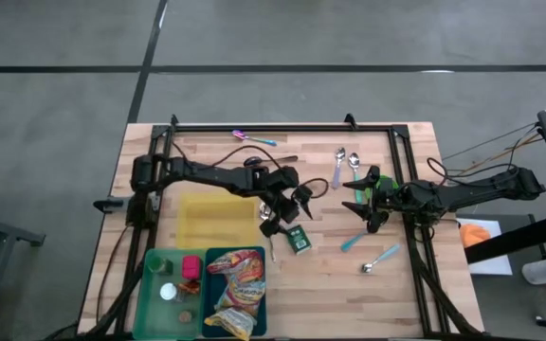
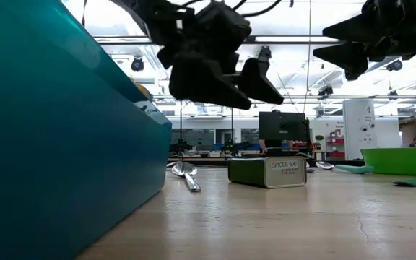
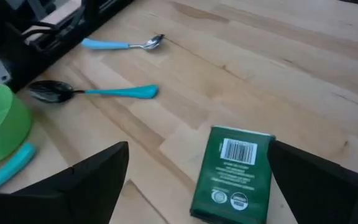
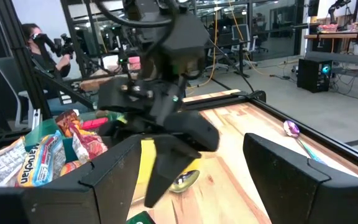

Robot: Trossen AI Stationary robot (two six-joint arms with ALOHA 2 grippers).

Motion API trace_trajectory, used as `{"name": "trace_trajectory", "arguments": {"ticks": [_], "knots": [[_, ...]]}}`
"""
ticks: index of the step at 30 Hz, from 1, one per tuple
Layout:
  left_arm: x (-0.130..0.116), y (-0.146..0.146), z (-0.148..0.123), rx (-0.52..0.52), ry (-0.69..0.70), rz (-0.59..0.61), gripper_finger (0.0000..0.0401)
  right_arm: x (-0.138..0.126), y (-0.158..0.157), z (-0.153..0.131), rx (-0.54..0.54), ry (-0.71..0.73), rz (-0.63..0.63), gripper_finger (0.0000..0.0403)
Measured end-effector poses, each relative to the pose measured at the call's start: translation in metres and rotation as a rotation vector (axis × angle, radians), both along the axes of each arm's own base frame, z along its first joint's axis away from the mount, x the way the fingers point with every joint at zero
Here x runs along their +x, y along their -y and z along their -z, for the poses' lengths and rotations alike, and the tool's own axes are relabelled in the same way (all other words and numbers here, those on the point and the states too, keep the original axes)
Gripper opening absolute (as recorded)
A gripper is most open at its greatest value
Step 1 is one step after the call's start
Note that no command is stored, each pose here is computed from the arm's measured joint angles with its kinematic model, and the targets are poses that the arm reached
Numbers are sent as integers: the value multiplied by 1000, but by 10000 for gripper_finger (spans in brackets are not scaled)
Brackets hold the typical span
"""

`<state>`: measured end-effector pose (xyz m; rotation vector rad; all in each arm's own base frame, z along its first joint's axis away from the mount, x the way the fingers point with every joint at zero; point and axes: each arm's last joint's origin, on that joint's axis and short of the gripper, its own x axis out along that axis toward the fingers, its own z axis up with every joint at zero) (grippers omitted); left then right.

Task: Pick & Place Food Item
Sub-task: Put the black spice can into the green bin

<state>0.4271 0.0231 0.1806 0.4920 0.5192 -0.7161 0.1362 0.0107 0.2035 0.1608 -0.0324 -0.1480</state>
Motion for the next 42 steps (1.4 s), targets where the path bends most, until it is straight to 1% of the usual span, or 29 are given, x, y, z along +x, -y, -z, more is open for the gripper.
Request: {"name": "trace_trajectory", "arguments": {"ticks": [2, 5, 13, 19, 25, 27, 30, 32, 36, 39, 42], "knots": [[0, -4, 1, -19, 10, -4, 382, 0, 0, 0, 0, 0, 0, 281], [0, -6, 0, -54, 46, 33, 382, 0, 0, 0, 0, 0, 0, 281], [-1, -5, 2, -51, 61, 52, 381, 0, 0, 0, 0, 0, 0, 281], [-1, -7, 3, -16, 47, 5, 381, 0, 0, 0, 0, 0, 0, 281], [-1, -6, 3, -83, -7, -54, 381, 0, 0, 0, 0, 0, 0, 281], [-1, -6, 2, -81, 14, -18, 381, 0, 0, 0, 0, 0, 0, 281], [-2, -4, 1, -83, 77, 112, 381, 0, 0, 0, 0, 0, 0, 281], [-2, -4, 0, -75, 114, 174, 381, 0, 0, 0, 0, 0, 0, 281], [-3, -12, 3, -62, 126, 179, 381, 0, 0, 0, 0, 0, 0, 281], [-1, -17, 13, -64, 105, 173, 381, 0, 0, 0, 0, 0, 0, 281], [0, -21, 27, -96, 79, 190, 381, 0, 0, 0, 0, 0, 0, 281]]}}
